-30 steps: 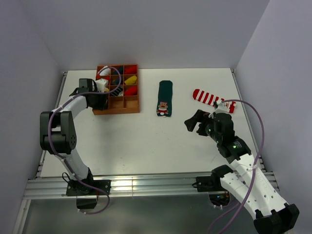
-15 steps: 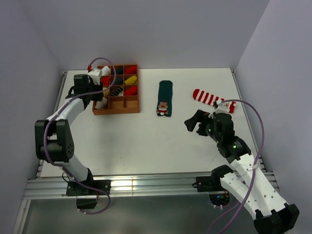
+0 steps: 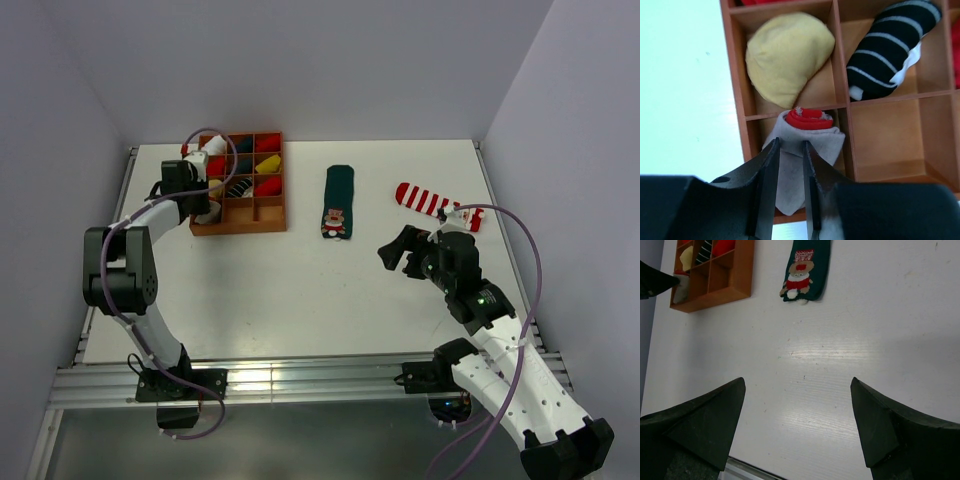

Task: Roll the socks
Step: Place the sock in the storage box.

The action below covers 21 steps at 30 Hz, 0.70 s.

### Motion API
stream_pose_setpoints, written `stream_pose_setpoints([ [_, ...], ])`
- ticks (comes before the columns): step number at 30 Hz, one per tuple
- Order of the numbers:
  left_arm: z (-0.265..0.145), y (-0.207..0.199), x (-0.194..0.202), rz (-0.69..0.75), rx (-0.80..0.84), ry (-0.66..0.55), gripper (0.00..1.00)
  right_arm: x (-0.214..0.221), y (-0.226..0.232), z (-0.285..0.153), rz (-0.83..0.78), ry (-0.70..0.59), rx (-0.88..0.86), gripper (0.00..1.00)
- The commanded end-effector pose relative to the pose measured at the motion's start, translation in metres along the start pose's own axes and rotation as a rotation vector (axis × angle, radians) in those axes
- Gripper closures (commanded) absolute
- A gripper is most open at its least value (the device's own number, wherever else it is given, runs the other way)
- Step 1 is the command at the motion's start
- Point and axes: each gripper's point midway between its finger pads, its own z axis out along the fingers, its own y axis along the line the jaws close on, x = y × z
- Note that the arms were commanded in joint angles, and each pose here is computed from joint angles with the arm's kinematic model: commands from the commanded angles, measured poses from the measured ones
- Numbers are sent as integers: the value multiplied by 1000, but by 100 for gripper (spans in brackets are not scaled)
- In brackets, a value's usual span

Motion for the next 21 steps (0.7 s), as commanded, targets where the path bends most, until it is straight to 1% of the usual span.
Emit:
stream_pose_setpoints([
  [1,7,2,-2,-20,-9,4,71,-3,5,0,-1,-15,-22,7],
  [7,16,-6,30,-33,35,92,71,-1,5,2,7,-13,-27,7],
  [9,19,-9,37,-29,50,117,70,-1,7,3,11,-9,-36,8],
  [11,22,-8,35,-26,51,122,69,1,7,4,11,-1,-38,8],
  [12,26,-9,42,-26,54,152,68,2,6,5,12,0,-36,8],
  [14,30,-7,38,-23,50,163,67,5,3,7,10,5,-32,8],
  [15,33,-7,46,-24,52,195,66,6,3,8,9,6,-31,8],
  [17,33,-7,41,-28,47,189,65,8,2,10,0,11,-35,8],
  [20,20,-6,22,-31,40,132,63,10,2,11,-14,8,-50,8],
  [21,11,-6,8,-29,37,97,60,11,2,12,-17,7,-54,8],
])
